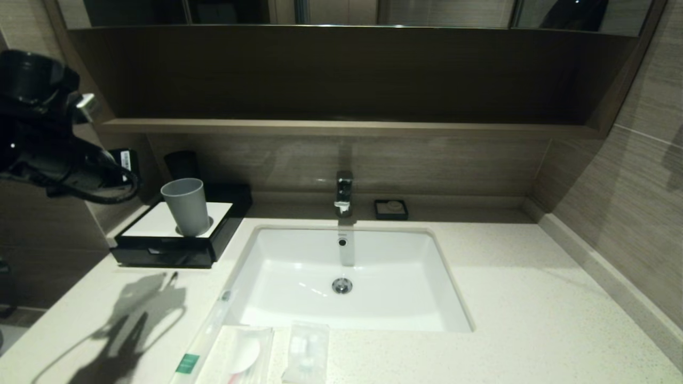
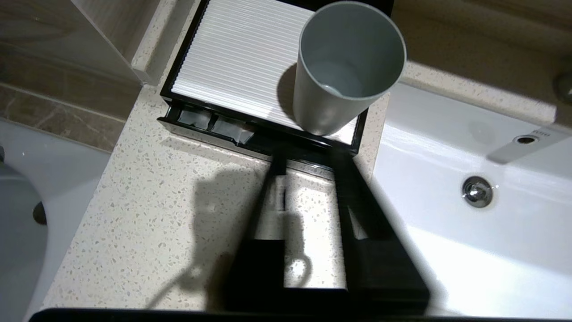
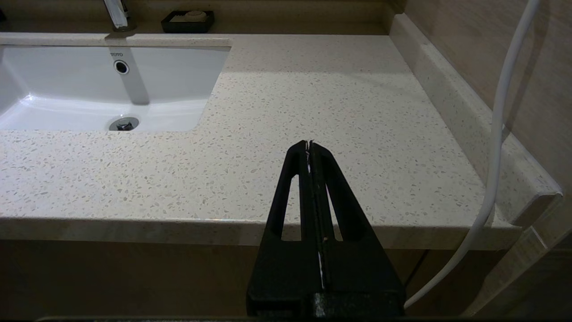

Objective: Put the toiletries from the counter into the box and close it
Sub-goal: Pick up the cup

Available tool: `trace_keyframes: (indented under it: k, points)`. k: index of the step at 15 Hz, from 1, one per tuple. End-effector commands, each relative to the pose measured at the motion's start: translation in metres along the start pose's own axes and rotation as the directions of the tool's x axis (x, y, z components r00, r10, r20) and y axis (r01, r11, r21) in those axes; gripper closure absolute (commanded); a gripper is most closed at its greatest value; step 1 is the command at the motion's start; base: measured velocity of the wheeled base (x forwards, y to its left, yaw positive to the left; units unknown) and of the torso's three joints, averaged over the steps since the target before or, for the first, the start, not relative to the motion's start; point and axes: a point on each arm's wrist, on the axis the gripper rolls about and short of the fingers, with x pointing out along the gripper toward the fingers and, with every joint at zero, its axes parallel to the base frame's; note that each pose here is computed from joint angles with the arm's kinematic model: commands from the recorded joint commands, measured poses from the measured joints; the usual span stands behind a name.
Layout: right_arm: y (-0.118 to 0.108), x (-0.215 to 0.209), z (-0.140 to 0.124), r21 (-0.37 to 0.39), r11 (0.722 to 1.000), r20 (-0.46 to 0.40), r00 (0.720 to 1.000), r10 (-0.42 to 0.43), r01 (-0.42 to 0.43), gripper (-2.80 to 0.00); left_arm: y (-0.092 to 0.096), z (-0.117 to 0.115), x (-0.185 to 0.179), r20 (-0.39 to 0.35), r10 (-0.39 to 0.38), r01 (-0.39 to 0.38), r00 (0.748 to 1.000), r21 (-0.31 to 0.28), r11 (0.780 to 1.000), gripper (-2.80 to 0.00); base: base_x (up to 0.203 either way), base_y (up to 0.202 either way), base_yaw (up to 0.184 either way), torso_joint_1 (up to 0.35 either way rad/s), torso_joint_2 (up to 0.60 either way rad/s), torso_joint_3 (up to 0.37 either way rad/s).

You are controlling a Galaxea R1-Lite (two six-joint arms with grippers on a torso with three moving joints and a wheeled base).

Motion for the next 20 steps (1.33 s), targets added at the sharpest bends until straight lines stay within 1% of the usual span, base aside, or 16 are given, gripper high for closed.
trace_keyframes:
  k: [1, 2, 4, 10, 12, 16, 18, 20]
  points:
    - [0.0, 0.0, 0.0, 0.0, 1.0, 0.0, 1.0, 0.0, 0.0, 0.0, 0.005, -0.023, -0.007, 0.075, -0.011, 0.008, 0.997, 0.037, 0.999, 0.0, 0.0, 0.0, 0.0, 0.0, 0.0, 0.0]
    - [0.0, 0.0, 0.0, 0.0, 1.0, 0.0, 1.0, 0.0, 0.0, 0.0, 0.006, -0.032, -0.005, 0.093, -0.014, 0.009, 0.996, 0.053, 0.999, 0.0, 0.0, 0.0, 0.0, 0.0, 0.0, 0.0]
    - [0.0, 0.0, 0.0, -0.001, 1.0, 0.0, 1.0, 0.0, 0.0, 0.0, 0.008, -0.043, -0.001, 0.116, -0.017, 0.009, 0.993, 0.067, 0.998, 0.0, 0.0, 0.0, 0.0, 0.0, 0.0, 0.0]
    - [0.0, 0.0, 0.0, 0.0, 1.0, 0.0, 1.0, 0.0, 0.0, 0.0, 0.007, -0.054, 0.005, 0.094, -0.026, 0.019, 0.995, 0.073, 0.997, 0.0, 0.0, 0.0, 0.0, 0.0, 0.0, 0.0]
    - [0.0, 0.0, 0.0, 0.0, 1.0, 0.0, 1.0, 0.0, 0.0, 0.0, 0.007, -0.061, 0.012, 0.103, -0.025, 0.018, 0.994, 0.074, 0.997, 0.0, 0.0, 0.0, 0.0, 0.0, 0.0, 0.0]
    - [0.0, 0.0, 0.0, -0.001, 1.0, 0.0, 1.0, 0.0, 0.0, 0.0, 0.01, -0.086, 0.025, 0.086, -0.021, 0.013, 0.996, 0.093, 0.996, 0.0, 0.0, 0.0, 0.0, 0.0, 0.0, 0.0]
    - [0.0, 0.0, 0.0, 0.0, 1.0, -0.001, 1.0, 0.0, 0.0, 0.0, 0.005, -0.094, 0.026, 0.067, -0.036, 0.027, 0.997, 0.122, 0.992, 0.0, 0.0, 0.0, 0.0, 0.0, 0.0, 0.0]
    - [0.0, 0.0, 0.0, 0.0, 1.0, -0.001, 1.0, 0.0, 0.0, 0.0, -0.004, -0.098, 0.025, 0.053, -0.064, 0.056, 0.997, 0.144, 0.988, 0.0, 0.0, 0.0, 0.0, 0.0, 0.0, 0.0]
